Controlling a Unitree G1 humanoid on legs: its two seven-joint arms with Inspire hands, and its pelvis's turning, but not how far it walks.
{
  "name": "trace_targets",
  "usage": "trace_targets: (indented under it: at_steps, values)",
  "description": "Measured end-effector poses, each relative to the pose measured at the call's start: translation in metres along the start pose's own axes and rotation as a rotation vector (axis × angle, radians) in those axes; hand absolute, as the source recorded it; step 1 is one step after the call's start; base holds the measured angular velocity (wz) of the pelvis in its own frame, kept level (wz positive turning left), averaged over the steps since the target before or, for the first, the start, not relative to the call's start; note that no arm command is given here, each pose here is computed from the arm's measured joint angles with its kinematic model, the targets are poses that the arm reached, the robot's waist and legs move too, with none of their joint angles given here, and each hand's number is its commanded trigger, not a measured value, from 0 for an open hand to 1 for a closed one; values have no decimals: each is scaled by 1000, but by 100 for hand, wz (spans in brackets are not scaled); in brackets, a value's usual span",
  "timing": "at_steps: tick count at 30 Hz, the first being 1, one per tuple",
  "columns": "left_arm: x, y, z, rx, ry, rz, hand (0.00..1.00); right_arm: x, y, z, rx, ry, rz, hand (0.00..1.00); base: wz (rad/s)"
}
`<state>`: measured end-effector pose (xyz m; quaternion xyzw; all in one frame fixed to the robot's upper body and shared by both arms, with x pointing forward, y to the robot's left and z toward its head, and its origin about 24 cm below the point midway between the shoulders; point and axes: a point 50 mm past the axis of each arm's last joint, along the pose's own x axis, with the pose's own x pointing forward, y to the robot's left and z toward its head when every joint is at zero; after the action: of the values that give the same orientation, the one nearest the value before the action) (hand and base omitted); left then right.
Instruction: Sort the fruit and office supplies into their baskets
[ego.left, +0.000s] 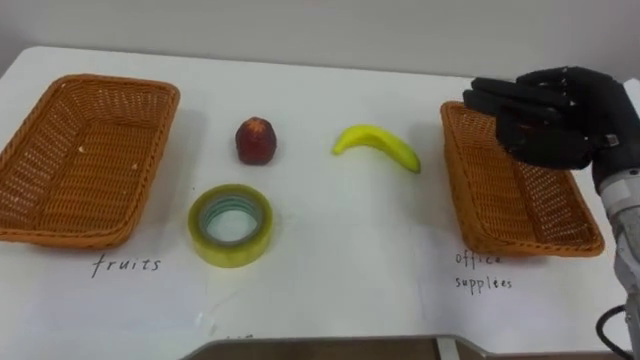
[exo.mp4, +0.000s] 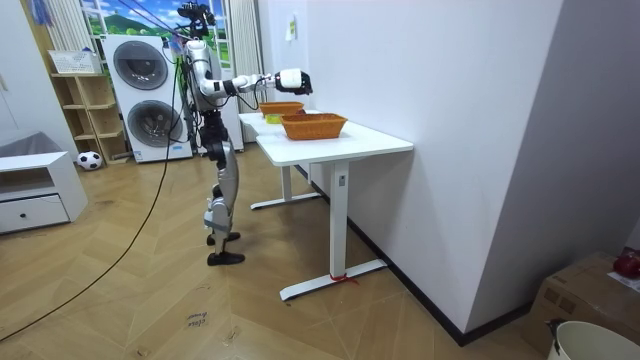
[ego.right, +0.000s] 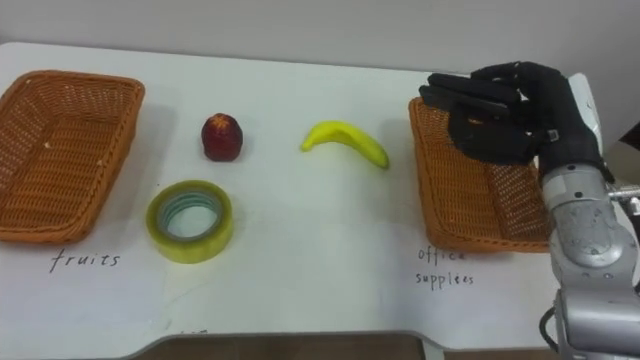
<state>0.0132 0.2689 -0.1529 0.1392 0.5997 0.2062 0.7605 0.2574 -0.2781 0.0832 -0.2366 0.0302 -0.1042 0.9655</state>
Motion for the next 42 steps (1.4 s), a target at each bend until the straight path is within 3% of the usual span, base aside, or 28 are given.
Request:
trace_targets:
  at_steps: [19,27,28,29,30,31,42]
  values:
    - [0,1,15,-12,-63,4,0,-1,-1,-10,-5,40,-39,100,-1]
    - [0,1,14,-11,-58,5,0,-16,-1,-35,-28,128,-43,100,0]
    - [0,1,14,-11,-57,5,0,-17,-1,-37,-29,132,-43,90,0]
    - [0,1,14,-11,-56,5,0,-17,-1,-38,-30,137,-43,71,-4]
    - [0,1,11,-10,-48,6,0,-18,-1,-38,-30,139,-45,26,-4]
    - [0,2,11,-11,-47,7,0,-18,-1,-39,-31,140,-47,0,0]
    - [0,2,11,-17,-47,10,0,-19,-2,-39,-32,141,-72,0,0]
